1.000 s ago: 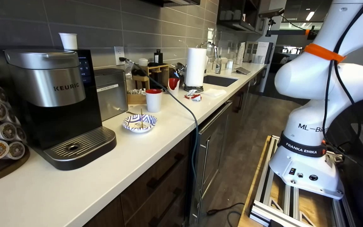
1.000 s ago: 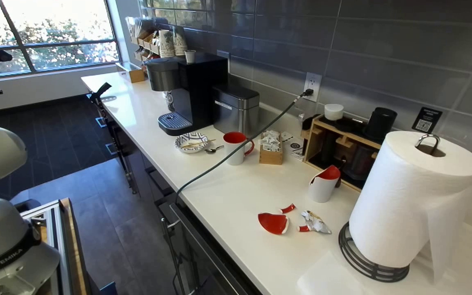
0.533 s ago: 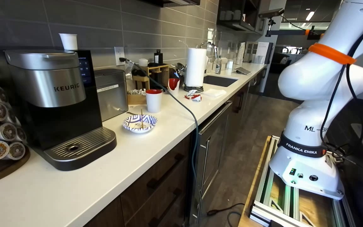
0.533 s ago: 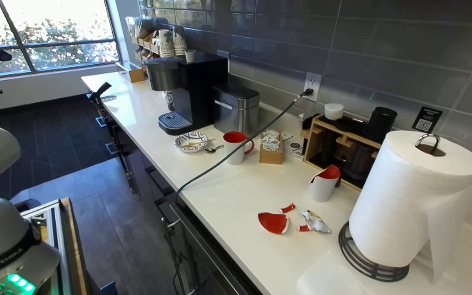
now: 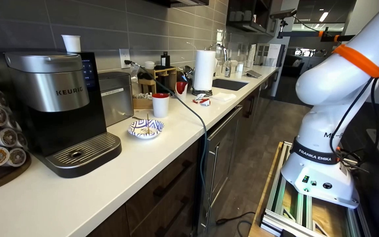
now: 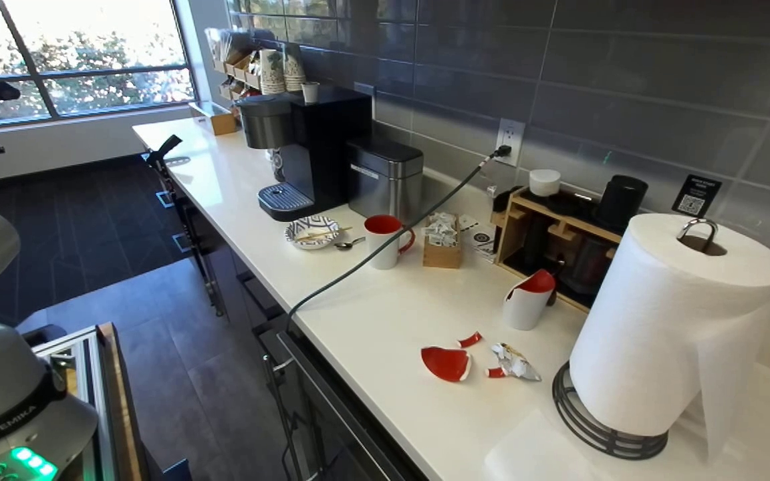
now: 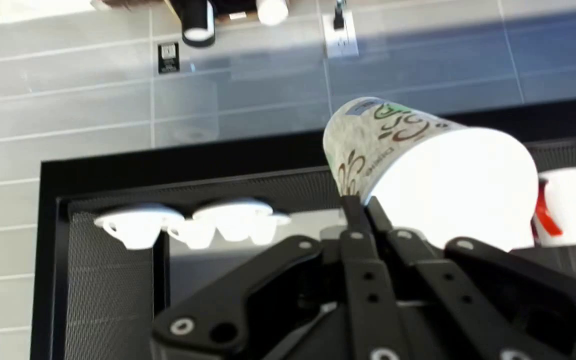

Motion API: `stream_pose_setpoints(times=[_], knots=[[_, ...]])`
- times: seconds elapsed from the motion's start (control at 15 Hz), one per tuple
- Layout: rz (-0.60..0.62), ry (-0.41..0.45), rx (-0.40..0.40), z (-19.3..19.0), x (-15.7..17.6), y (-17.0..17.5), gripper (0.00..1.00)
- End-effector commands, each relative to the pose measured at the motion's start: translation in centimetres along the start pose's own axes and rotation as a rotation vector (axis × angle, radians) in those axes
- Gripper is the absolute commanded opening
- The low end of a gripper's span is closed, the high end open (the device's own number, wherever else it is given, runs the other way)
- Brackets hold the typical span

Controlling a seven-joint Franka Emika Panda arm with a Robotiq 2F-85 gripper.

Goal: Remove the paper cup from the cabinet and put it on the counter

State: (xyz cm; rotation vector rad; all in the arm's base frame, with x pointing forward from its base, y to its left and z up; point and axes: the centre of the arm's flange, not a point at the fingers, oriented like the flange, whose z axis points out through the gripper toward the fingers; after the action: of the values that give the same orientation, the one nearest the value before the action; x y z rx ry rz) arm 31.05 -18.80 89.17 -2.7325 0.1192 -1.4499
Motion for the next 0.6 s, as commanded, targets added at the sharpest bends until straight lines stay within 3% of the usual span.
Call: stream_pose_setpoints(times=[0.0,0.27,0.4,0.53], knots=[[-0.084,-0.161,-0.096,3.8,-6.3,-1.6,0.01],[-0.193,-0.287,-0.291,10.9,-10.6,-4.9,0.01],[-0.23,-0.396,-0.289,14.7,-13.7,-6.8,0.01],[-0.235,-0.529,-0.222,17.2,-16.5,-8.3,0.01]])
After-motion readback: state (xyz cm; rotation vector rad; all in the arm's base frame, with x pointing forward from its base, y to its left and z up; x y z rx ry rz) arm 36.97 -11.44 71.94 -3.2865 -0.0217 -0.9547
